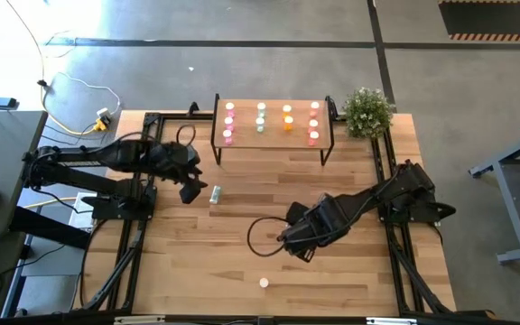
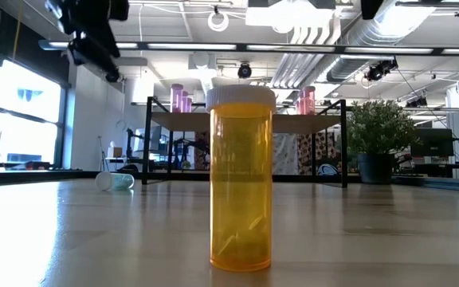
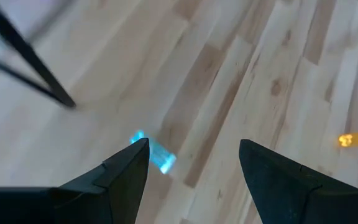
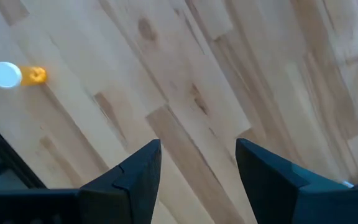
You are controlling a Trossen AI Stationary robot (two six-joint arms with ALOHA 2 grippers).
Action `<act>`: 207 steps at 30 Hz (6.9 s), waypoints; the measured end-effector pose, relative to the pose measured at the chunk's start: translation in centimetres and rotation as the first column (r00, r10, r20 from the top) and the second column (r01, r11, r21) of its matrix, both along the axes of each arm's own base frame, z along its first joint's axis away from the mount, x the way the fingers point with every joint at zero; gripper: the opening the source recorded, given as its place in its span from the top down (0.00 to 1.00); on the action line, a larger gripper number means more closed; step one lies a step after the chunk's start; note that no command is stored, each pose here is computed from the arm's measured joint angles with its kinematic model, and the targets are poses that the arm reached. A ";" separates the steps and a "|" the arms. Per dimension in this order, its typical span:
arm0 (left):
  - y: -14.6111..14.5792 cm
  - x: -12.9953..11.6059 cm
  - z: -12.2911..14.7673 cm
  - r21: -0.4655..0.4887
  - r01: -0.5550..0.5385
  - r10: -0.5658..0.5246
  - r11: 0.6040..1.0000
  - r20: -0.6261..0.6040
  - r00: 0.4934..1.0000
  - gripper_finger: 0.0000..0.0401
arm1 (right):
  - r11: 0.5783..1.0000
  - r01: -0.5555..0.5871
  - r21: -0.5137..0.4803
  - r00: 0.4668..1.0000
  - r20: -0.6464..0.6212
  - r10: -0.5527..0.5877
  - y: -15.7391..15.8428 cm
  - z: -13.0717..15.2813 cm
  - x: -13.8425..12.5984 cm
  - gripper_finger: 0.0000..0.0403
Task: Pick and place medicine bottles onto shelf by color
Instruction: Put the blue pill bottle on the shelf aligned with the blue pill bottles
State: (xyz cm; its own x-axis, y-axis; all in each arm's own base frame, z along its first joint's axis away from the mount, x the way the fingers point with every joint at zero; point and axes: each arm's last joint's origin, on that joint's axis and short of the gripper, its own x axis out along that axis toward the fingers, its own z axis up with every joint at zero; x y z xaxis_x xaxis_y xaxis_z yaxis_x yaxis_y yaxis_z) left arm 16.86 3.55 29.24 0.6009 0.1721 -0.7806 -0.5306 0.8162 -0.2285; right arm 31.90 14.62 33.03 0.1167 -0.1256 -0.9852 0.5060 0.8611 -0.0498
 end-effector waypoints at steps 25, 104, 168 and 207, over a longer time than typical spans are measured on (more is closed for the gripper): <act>-2.3 0.1 -8.5 -0.126 -0.202 0.203 0.971 -0.002 0.979 0.40 | 0.990 -0.141 -0.026 0.982 0.122 0.144 -13.1 0.6 4.9 0.51; -3.1 7.4 -9.2 -0.044 0.137 -0.143 0.990 -0.425 0.894 0.71 | 0.901 -0.430 0.060 0.837 0.399 0.373 -21.9 3.5 5.4 0.51; -9.8 12.2 6.7 0.552 0.773 -0.150 -0.313 -0.832 0.534 0.71 | 0.694 -0.319 0.646 0.810 0.566 -0.154 -18.7 5.7 7.9 0.51; -9.3 12.4 6.9 0.562 0.770 -0.137 -0.302 -0.825 0.549 0.65 | 0.668 -0.313 0.675 0.814 0.553 -0.177 -18.8 5.8 7.9 0.78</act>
State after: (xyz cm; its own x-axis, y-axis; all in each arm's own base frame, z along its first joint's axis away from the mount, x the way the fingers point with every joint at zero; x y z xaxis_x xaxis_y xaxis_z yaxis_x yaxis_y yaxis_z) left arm 29.26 -5.72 36.13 0.7170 0.6019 -0.3515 0.4115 0.0414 0.9104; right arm 39.81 -4.20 38.84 0.6162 0.6072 -0.5016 0.1667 0.5219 0.8366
